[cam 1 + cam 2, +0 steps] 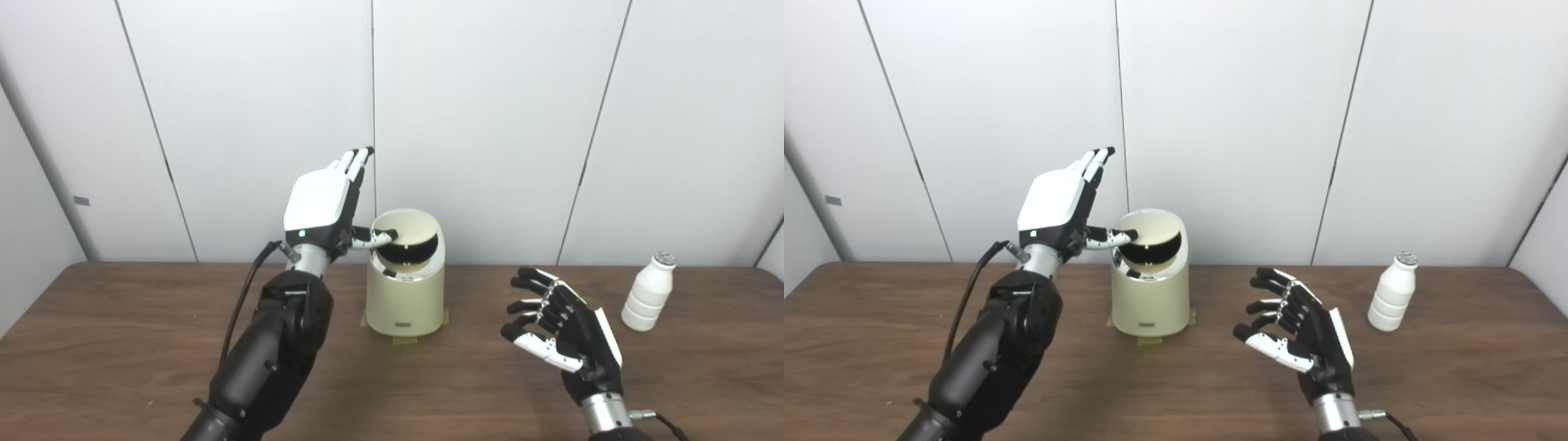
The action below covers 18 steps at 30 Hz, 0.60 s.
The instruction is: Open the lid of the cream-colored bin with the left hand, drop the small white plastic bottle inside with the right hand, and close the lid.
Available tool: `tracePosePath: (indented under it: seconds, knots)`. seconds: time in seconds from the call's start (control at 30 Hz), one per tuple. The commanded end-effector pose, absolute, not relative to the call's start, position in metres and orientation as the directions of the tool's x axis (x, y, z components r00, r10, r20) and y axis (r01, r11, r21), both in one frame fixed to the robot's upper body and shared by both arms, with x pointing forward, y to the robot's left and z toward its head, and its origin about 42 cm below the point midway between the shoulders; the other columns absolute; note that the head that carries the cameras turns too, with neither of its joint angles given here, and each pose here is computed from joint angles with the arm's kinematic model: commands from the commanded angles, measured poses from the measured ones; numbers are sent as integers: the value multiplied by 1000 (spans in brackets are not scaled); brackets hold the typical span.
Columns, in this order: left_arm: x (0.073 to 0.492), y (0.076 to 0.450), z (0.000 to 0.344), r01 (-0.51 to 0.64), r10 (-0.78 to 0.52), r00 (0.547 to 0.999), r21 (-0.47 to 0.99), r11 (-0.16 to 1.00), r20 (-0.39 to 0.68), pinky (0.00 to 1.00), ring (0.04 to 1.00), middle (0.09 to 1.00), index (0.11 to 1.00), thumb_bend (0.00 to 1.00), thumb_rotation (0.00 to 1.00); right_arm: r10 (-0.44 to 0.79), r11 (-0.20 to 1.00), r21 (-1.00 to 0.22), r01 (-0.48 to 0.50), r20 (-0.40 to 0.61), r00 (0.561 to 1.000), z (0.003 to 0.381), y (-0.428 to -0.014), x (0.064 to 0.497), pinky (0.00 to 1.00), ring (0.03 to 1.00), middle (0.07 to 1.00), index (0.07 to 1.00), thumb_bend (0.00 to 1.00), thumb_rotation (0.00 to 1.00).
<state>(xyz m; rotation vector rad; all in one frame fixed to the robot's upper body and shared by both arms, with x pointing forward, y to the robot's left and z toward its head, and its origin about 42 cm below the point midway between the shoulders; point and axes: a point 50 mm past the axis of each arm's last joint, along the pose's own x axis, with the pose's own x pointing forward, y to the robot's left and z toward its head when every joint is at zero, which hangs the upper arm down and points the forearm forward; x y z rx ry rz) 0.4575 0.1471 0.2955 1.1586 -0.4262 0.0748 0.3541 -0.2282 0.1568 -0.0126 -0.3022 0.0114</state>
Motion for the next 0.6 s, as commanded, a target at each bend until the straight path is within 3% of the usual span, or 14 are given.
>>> tracePosePath:
  seconds: [0.0, 0.27, 0.4, 0.57]
  knots:
    - [457, 146, 326, -366, -172, 863, 823, 435, 475, 722, 897, 956, 996, 726, 195, 24, 1000, -24, -17, 389, 921, 180, -225, 364, 422, 548, 716, 719, 766, 238]
    - [451, 154, 325, -381, -162, 847, 791, 478, 506, 638, 853, 924, 952, 705, 216, 22, 1000, -27, -13, 389, 921, 180, -223, 364, 414, 542, 716, 720, 765, 248]
    - [443, 165, 321, -339, -136, 852, 732, 591, 505, 632, 842, 913, 918, 684, 197, 23, 1000, -15, -18, 390, 920, 181, -223, 364, 414, 543, 718, 719, 747, 221]
    - [425, 181, 312, -250, -87, 873, 593, 765, 481, 651, 795, 825, 835, 673, 139, 22, 1000, -17, -17, 386, 922, 181, -225, 365, 419, 554, 714, 719, 738, 217]
